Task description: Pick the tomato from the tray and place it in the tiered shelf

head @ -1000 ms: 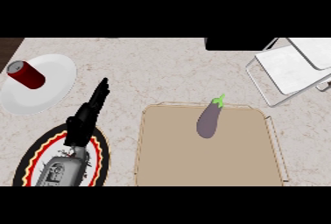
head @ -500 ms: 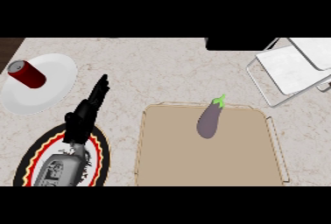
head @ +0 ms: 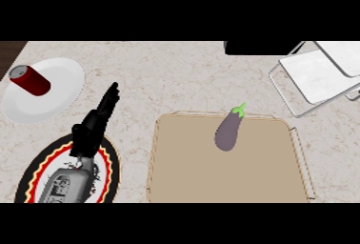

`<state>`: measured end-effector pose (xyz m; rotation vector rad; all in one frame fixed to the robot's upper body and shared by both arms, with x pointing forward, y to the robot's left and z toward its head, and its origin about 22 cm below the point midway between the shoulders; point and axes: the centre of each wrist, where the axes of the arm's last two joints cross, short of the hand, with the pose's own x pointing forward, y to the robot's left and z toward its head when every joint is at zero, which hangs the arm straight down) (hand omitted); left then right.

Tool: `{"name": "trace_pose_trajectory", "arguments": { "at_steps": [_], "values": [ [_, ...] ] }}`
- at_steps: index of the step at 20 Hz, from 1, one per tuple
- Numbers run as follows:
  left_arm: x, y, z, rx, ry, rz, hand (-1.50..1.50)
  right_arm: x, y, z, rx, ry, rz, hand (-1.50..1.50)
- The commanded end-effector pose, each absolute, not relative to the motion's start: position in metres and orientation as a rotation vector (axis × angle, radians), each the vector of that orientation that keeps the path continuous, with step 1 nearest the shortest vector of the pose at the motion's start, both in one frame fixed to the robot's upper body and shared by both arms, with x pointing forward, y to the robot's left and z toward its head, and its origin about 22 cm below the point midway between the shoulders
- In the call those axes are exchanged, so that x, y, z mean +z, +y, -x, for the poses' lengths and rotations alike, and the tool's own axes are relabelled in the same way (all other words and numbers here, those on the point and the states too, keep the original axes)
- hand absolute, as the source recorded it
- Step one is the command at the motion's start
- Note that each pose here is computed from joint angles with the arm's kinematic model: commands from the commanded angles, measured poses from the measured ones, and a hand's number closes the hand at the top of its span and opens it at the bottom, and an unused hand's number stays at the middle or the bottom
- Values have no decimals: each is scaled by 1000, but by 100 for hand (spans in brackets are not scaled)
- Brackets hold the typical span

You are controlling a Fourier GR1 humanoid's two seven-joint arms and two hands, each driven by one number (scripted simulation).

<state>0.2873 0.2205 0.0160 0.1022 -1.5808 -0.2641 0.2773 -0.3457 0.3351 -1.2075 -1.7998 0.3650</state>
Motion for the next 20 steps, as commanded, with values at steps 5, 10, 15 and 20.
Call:
{"name": "trace_pose_trajectory", "arguments": {
  "at_steps": [5, 10, 15, 20],
  "values": [
    [21, 220, -289, -265, -1579, -91, 0, 313, -329, -320, 469, -1890, 1338, 150],
    [14, 214, -292, -265, -1573, -104, 0, 298, -339, -354, 379, -1839, 1327, 150],
    [16, 223, -296, -257, -1595, -97, 0, 277, -357, -370, 129, -1987, 1035, 150],
    [5, 211, -269, -268, -1578, -115, 0, 262, -387, -384, 133, -2001, 1018, 150]
  ]
}}
